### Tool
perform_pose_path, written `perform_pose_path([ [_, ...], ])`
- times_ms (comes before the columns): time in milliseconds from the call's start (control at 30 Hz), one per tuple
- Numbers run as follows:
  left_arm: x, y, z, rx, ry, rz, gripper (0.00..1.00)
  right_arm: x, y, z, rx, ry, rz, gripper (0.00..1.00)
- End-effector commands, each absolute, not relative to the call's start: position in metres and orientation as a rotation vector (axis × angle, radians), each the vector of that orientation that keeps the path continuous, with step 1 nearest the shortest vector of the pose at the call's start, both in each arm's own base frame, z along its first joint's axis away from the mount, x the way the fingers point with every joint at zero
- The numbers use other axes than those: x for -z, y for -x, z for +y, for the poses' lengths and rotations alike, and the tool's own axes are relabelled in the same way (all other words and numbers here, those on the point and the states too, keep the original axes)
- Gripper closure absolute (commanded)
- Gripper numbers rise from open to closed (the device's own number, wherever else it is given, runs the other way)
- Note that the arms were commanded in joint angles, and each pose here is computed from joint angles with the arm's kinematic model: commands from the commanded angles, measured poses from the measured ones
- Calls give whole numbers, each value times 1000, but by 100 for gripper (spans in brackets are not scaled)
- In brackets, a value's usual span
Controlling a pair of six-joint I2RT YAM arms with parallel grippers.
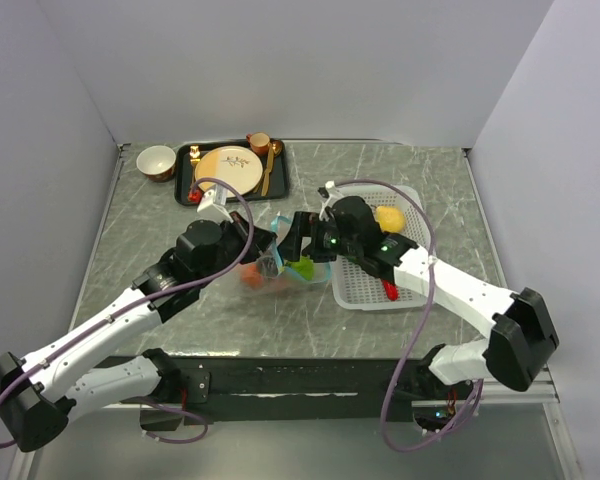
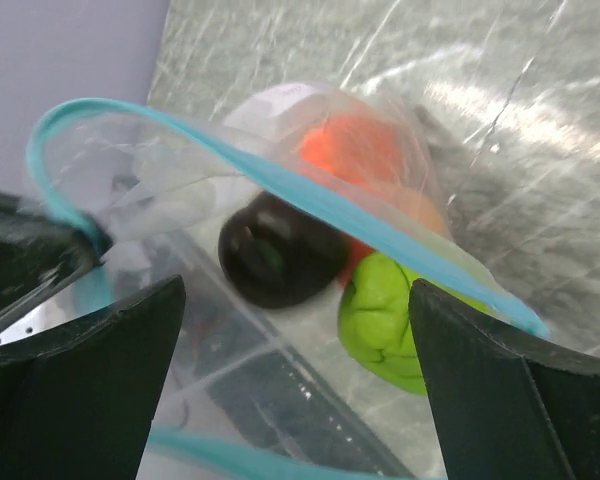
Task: Place the food in the zip-top bag and seal the zipper
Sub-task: Place the fake fruit in the zipper food storage bag, then pick up the fake fruit from the bin.
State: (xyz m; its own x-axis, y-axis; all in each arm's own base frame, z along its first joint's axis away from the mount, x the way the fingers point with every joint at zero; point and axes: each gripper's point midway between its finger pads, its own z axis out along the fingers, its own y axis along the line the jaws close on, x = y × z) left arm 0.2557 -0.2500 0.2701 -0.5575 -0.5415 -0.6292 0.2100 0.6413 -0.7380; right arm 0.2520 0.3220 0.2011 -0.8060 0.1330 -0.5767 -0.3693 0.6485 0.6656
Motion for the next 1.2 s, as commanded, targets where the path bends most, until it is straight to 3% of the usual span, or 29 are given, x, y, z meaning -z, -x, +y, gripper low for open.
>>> perform_pose_path([
  [0, -278, -259, -243, 1004, 303, 1877, 99, -240, -257, 301, -1024, 165, 2123, 0],
  [233, -275, -258, -240, 989, 314, 1885, 99, -245, -271, 242, -773, -52, 2087, 0],
  [367, -272, -257, -237, 976, 318, 1890, 99, -211, -285, 173, -497, -313, 2157, 0],
  [600, -266, -256, -238, 979, 322, 1908, 99, -159, -296, 105, -221, -432, 2250, 0],
  [767, -262, -256, -240, 982, 315, 1921, 99, -130, -306, 80, -124, -471, 2318, 0],
  [1033, -260, -256, -244, 986, 301, 1932, 99, -153, -352, 54, -9, -564, 2243, 0],
  [1167, -259, -257, -245, 983, 298, 1934, 99, -130, -377, 50, 67, -622, 2302, 0],
])
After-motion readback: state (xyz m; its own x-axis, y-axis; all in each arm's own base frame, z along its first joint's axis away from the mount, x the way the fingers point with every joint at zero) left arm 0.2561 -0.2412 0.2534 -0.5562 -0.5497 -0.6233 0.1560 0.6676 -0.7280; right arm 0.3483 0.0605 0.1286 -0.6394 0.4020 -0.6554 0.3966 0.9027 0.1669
